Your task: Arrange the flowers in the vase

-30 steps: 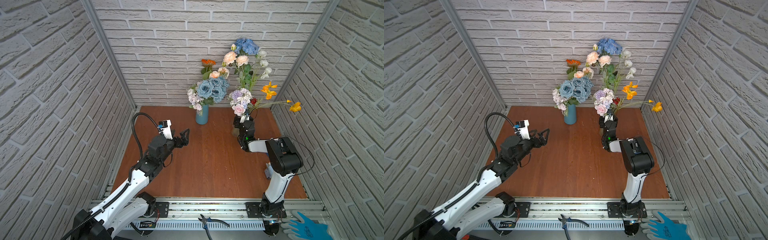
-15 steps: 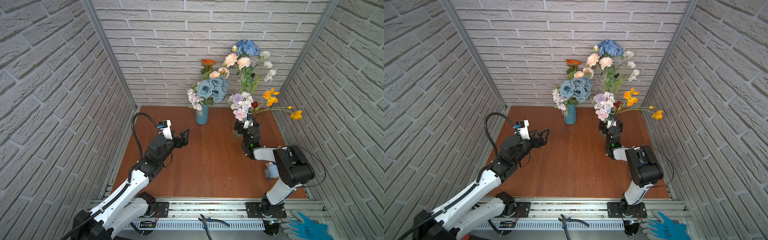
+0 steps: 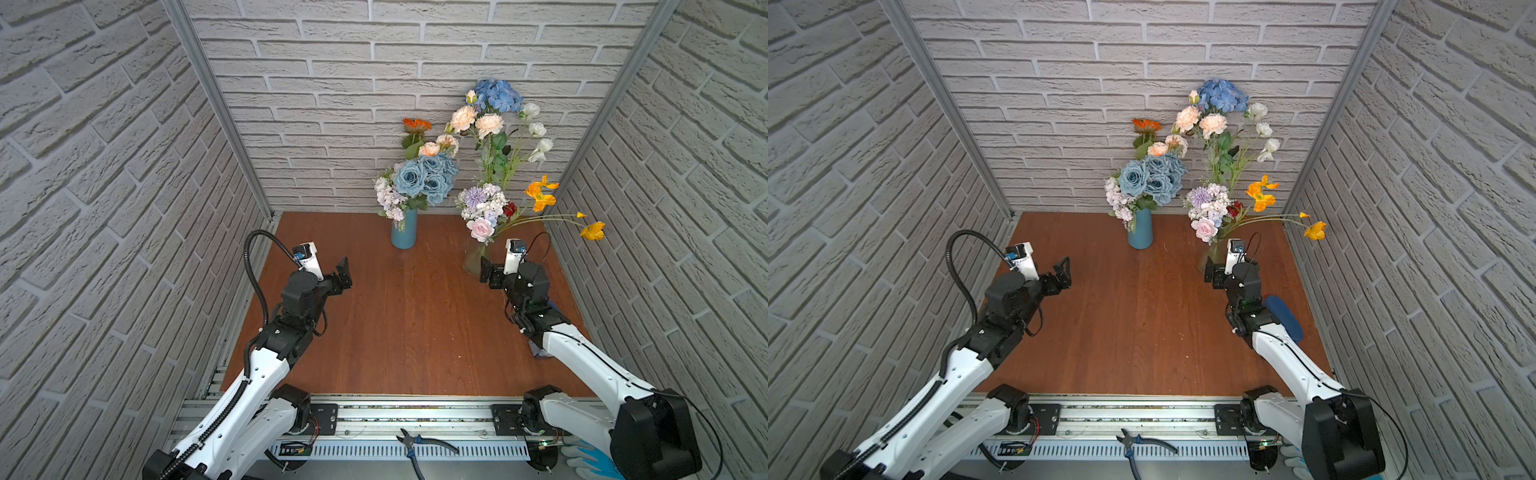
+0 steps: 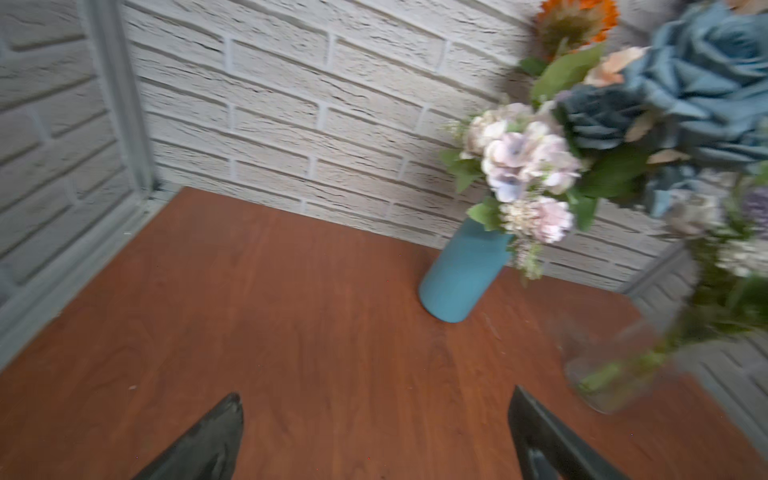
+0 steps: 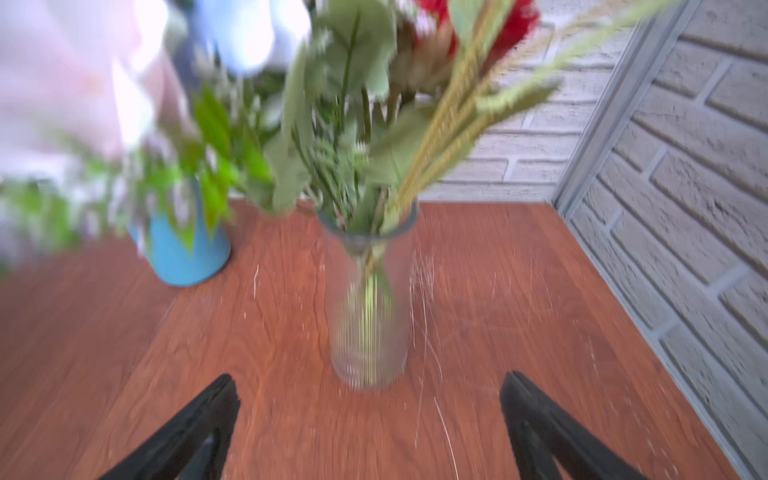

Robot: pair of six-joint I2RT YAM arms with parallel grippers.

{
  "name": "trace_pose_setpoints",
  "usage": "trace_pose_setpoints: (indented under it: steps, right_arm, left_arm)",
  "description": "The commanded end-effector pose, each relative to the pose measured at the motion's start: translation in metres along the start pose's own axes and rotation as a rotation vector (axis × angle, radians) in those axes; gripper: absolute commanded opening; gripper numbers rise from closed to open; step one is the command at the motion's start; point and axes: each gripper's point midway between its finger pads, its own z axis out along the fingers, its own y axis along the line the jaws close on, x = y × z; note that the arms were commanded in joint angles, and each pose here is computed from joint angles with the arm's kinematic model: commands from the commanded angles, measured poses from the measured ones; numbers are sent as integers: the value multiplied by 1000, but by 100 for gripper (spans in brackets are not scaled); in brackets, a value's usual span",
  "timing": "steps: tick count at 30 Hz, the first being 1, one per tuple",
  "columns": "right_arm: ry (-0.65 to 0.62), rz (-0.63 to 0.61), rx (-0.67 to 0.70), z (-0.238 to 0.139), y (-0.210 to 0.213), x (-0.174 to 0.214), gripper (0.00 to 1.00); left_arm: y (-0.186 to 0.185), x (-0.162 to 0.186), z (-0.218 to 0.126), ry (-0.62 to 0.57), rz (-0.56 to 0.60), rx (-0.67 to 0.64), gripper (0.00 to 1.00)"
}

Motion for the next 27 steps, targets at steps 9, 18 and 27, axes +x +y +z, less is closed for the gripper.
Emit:
trace_pose_setpoints:
  steps: [9, 18, 27]
  right_arm:
    - [83, -192, 108, 1, -25, 66, 99]
    - [-71, -164, 17, 31, -8, 70, 99]
    - [9, -95, 10, 56, -19, 87, 99]
  left_arm:
    - [97, 20, 0, -13, 164, -462, 98]
    - [124, 27, 12, -42, 245, -566, 98]
    - [124, 56, 53, -3, 391, -534, 98]
